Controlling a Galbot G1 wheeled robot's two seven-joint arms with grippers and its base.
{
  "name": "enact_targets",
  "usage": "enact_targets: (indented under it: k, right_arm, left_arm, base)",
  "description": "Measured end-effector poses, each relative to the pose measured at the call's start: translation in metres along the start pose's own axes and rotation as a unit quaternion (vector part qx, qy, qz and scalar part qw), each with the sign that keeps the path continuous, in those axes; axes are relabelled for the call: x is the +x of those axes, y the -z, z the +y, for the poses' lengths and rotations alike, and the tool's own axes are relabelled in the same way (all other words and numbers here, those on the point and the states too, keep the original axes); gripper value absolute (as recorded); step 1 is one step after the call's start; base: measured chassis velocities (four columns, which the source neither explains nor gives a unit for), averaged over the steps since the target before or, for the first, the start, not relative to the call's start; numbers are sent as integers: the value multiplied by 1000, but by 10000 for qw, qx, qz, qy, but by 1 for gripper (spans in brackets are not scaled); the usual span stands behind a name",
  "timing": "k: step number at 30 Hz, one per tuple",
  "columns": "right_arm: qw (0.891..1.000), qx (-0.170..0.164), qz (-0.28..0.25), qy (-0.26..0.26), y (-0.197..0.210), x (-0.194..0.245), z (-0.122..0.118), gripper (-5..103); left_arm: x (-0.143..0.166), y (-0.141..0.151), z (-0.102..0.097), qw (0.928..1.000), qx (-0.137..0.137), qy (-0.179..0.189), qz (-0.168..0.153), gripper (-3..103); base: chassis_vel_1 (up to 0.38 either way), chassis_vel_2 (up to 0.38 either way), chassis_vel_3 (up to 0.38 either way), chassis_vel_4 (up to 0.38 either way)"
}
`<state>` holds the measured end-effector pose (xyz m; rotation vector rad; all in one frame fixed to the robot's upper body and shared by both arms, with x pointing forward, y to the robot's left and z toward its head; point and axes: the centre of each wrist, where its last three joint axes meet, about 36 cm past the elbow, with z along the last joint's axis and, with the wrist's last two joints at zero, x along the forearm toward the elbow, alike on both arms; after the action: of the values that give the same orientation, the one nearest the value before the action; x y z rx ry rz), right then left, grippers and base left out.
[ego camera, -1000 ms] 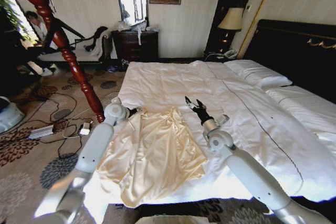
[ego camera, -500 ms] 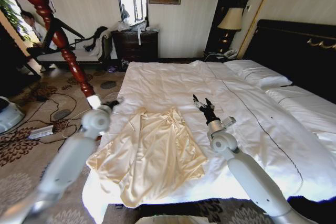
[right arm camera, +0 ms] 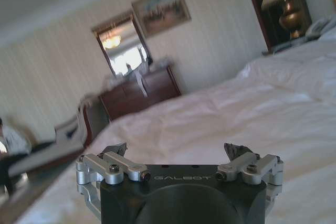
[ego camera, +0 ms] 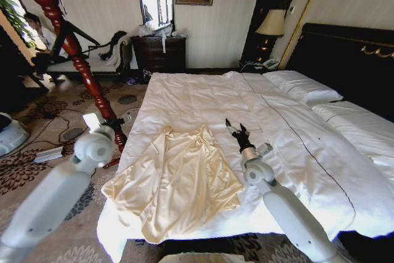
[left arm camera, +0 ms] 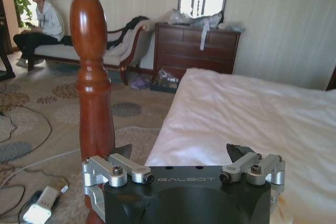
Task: Pick up the clothes from the bed and hang them on the clothes hanger.
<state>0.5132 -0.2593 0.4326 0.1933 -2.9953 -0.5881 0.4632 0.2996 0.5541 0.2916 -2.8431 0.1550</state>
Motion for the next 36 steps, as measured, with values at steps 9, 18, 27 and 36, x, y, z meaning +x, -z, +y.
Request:
enact_targets:
  k: [9, 18, 27, 36]
  right_arm:
    - [9932, 298, 919, 649, -60, -102, 87, 101]
    - [9911, 550, 1167, 330, -86, -117, 108, 84]
    - [9891, 150, 1444, -230, -75, -118, 110, 82]
    - [9859, -287, 1554, -548, -46, -137, 105, 89]
  left_arm:
    - [39, -89, -4, 9982, -379, 370, 280, 100]
    - [55, -110, -14, 9980, -327, 419, 345, 100]
    - [63, -106, -5, 9971, -399, 536, 370, 100]
    - [66, -104, -1, 9964, -440, 599, 405, 100]
  base:
    - [0, 0, 0, 0]
    - [0, 0, 0, 0]
    - [0, 0, 0, 0]
    - [0, 0, 0, 0]
